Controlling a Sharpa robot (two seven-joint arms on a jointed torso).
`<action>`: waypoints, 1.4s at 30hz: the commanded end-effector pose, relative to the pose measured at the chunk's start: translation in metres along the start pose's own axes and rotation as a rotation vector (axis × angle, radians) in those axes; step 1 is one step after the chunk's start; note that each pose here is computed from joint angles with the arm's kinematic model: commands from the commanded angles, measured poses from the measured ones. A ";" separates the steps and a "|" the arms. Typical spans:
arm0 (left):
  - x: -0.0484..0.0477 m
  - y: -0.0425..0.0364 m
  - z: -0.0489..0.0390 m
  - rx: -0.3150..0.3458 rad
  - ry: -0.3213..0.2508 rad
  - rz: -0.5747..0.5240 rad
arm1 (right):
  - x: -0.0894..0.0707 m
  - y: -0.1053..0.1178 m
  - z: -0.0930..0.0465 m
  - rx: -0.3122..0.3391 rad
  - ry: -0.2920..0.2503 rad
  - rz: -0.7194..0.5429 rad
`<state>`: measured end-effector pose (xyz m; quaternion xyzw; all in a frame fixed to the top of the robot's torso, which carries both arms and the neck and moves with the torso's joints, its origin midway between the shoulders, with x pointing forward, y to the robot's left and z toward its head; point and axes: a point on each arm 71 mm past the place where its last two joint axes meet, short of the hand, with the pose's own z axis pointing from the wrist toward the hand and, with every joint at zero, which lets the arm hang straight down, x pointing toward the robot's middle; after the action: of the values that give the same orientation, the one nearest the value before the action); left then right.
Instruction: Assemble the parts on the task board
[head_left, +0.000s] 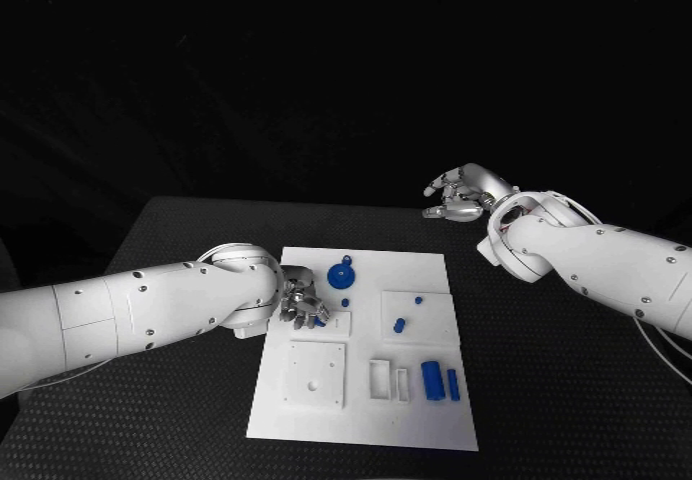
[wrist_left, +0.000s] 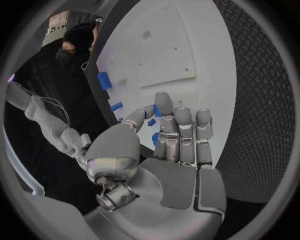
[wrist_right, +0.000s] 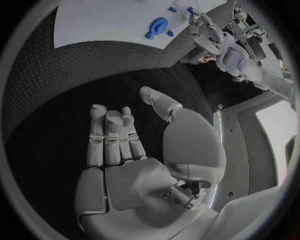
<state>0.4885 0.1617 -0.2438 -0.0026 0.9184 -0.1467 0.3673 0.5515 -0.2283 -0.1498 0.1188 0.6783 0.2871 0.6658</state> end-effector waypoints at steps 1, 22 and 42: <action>0.0010 0.0005 -0.0001 -0.006 0.014 -0.001 | 0.001 0.001 0.000 -0.009 0.012 -0.001; 0.0020 -0.0044 0.0035 -0.002 0.003 0.020 | 0.002 0.002 0.000 -0.012 0.017 0.000; 0.0007 0.0003 0.0046 -0.020 0.012 0.036 | 0.001 0.001 0.000 -0.010 0.017 -0.001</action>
<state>0.4910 0.1583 -0.2454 0.0046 0.9196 -0.1406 0.3667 0.5514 -0.2275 -0.1502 0.1175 0.6804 0.2877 0.6637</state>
